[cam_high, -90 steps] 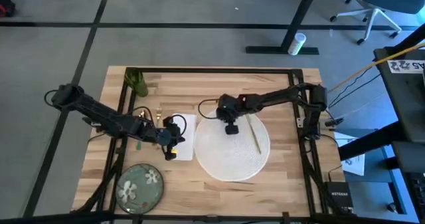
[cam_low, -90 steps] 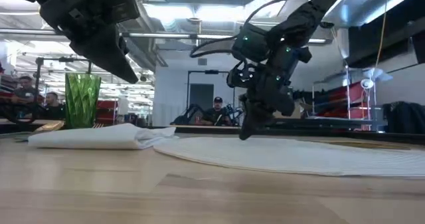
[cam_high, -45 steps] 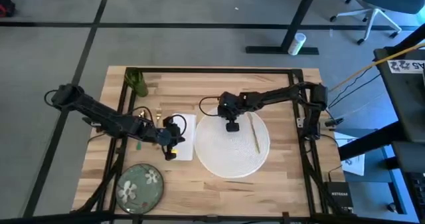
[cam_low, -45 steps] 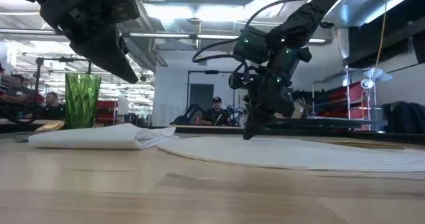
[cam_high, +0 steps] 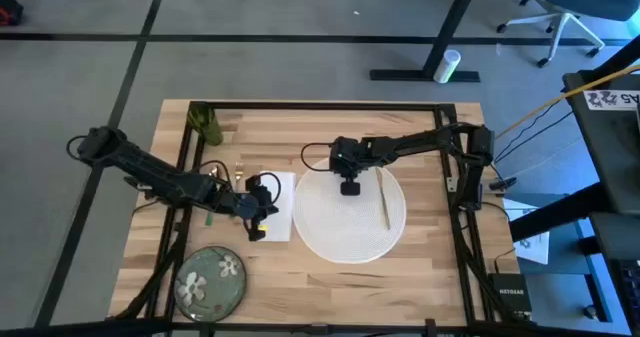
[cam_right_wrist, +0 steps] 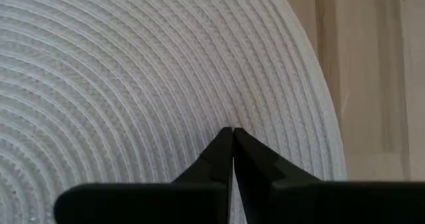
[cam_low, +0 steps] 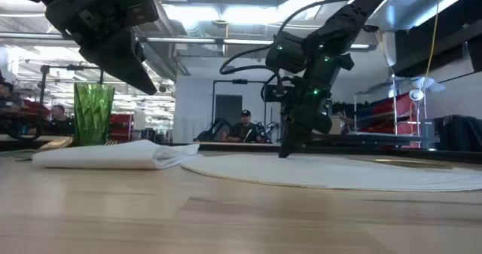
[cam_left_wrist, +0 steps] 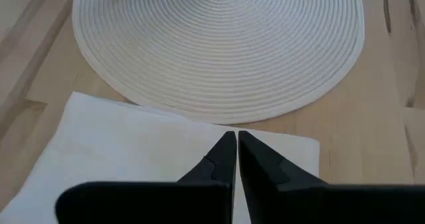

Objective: Set table place
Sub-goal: Move the white table mat to the center of the table

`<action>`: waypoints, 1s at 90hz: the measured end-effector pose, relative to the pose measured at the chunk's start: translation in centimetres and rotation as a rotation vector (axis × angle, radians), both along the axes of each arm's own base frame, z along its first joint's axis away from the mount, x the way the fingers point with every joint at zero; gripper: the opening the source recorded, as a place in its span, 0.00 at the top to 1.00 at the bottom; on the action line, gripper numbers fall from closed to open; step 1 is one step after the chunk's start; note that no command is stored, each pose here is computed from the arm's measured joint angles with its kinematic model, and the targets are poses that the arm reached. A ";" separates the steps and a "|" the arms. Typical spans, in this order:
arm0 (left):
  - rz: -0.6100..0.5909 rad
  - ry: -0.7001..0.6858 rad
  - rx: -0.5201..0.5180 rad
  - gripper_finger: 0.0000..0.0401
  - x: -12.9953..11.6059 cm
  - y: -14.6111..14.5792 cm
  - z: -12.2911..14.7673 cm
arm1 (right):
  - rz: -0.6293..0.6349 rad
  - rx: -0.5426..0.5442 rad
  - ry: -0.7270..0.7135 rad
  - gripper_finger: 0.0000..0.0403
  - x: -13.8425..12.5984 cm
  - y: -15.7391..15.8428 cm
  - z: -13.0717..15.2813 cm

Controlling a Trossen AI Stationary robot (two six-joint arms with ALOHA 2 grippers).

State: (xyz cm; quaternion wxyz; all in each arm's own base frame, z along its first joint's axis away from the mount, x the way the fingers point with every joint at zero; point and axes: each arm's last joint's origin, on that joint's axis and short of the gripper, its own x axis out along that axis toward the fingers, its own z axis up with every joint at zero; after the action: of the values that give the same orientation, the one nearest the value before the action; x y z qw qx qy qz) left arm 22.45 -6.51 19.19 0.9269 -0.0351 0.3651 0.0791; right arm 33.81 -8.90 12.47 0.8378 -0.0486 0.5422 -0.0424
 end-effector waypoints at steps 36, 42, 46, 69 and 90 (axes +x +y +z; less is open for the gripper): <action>0.000 0.001 0.000 1.00 0.0 0.0 0.0 | -0.014 -0.012 0.006 1.00 0.0 -0.1 -0.1; 0.002 0.001 -0.002 1.00 0.0 0.0 0.0 | -0.014 -0.011 0.014 1.00 -0.1 -0.1 -0.1; 0.002 0.001 -0.002 1.00 0.0 0.0 0.0 | -0.015 -0.010 0.024 1.00 -0.2 -0.1 -0.1; 0.002 0.001 -0.004 1.00 0.0 0.0 0.0 | -0.036 -0.001 0.029 1.00 -0.2 0.0 -0.1; 0.002 0.001 -0.004 1.00 0.0 -0.1 0.0 | -0.056 0.013 0.026 1.00 -0.2 0.0 -0.2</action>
State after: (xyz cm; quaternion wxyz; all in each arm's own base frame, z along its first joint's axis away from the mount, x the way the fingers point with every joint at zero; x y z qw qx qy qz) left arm 22.42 -6.56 19.18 0.9265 -0.0375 0.3658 0.0794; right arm 33.57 -8.87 12.29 0.8295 -0.0283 0.5543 -0.0617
